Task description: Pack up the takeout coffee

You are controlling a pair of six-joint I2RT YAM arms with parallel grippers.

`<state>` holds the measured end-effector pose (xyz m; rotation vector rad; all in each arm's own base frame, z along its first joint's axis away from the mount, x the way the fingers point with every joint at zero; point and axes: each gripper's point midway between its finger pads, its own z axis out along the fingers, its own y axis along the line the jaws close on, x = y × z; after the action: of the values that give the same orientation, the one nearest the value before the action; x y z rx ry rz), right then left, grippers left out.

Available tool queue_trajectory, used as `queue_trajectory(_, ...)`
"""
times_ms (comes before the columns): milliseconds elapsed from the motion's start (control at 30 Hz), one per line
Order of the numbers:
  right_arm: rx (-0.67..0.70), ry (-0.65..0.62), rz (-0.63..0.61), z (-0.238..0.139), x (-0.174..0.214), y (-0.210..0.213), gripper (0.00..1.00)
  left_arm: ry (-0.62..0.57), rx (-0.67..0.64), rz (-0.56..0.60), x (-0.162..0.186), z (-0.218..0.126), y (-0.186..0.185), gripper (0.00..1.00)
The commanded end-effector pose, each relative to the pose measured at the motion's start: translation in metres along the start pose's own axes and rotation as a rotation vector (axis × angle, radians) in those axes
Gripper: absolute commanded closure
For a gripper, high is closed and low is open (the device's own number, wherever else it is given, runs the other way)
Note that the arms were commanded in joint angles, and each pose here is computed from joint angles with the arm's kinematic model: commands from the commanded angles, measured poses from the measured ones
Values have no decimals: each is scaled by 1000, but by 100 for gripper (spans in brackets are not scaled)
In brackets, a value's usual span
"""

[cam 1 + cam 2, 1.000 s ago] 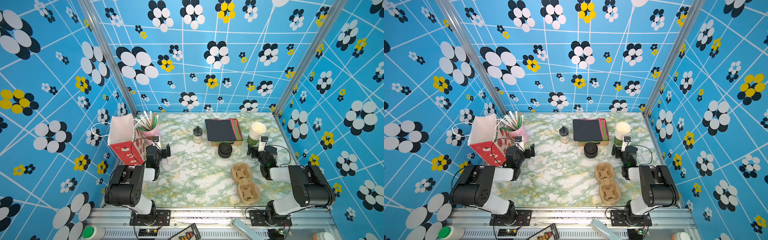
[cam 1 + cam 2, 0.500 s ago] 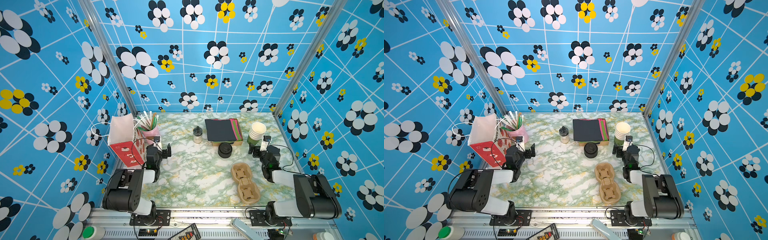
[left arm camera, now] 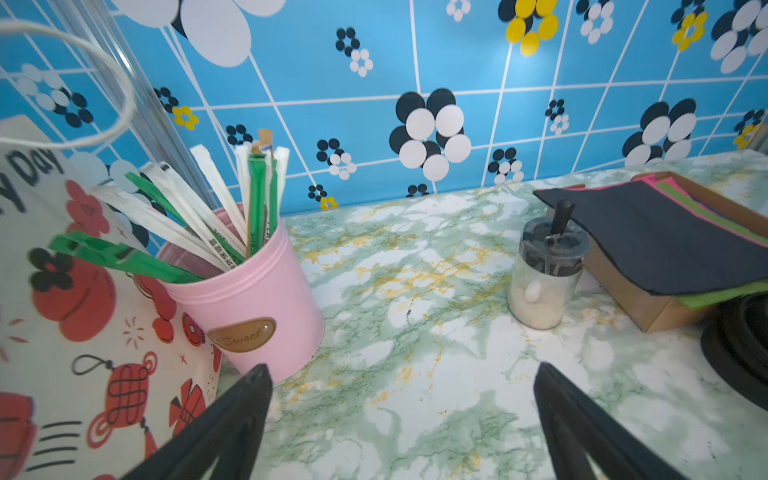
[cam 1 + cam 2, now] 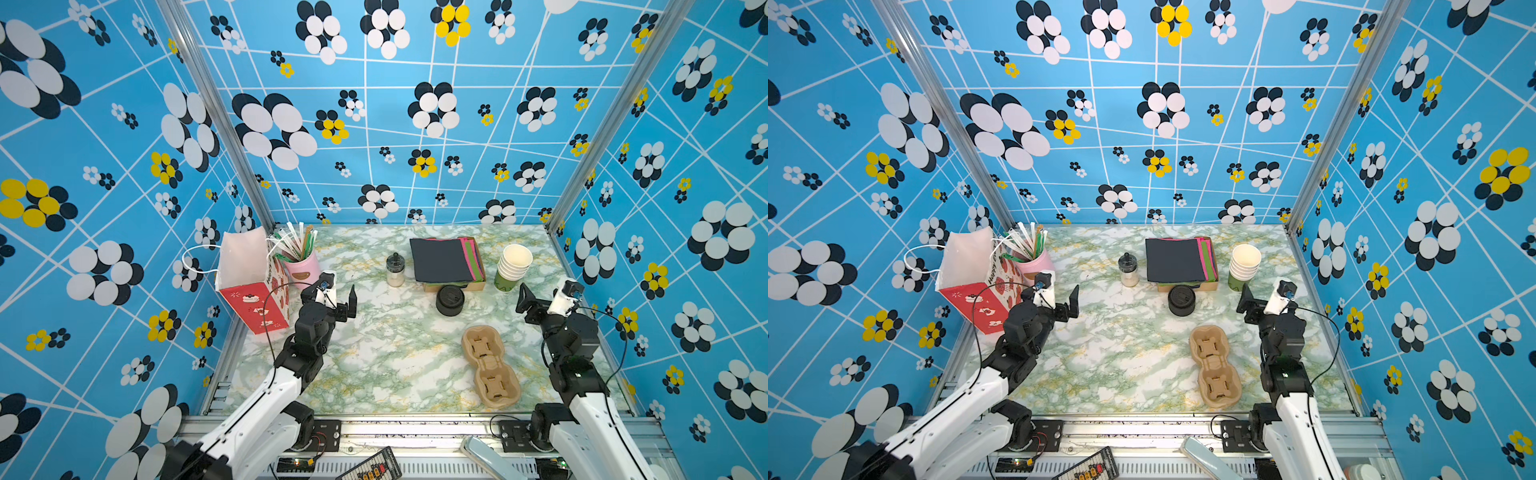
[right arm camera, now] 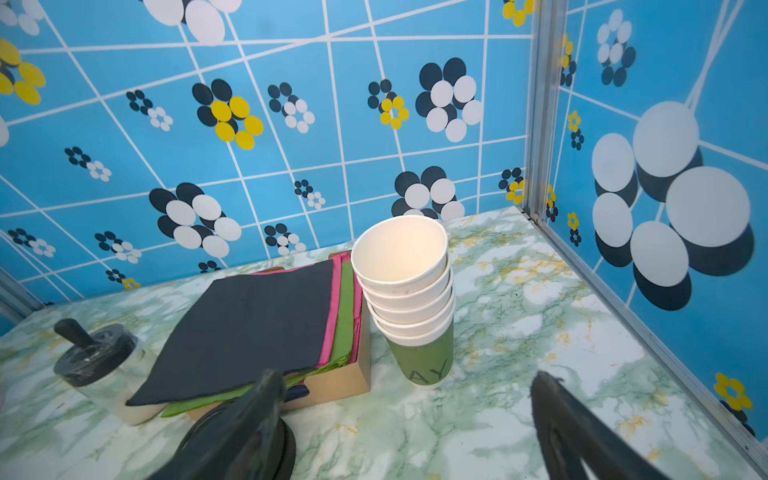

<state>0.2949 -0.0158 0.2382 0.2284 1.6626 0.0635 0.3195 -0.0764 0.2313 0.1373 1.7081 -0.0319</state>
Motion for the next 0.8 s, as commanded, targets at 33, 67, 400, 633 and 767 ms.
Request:
queue_trajectory(33,128,109,77,-11,-20,-14,9,43,70,-82,-25,-28,-5,0)
queue_trajectory(67,138,144,87,-9,-26,-12,11,48,102,-101,-30,-35,-9,0)
queue_trajectory(400,274,577,-28,54,-51,-11,28,217,480,-166,-44,-78,-67,1)
queue_trajectory(633,238,770,24,108,-29,-9,36,283,579,-217,-39,-81,-88,2)
queue_trajectory(767,231,811,11,135,-28,-7,42,273,589,-247,-35,-76,-93,2)
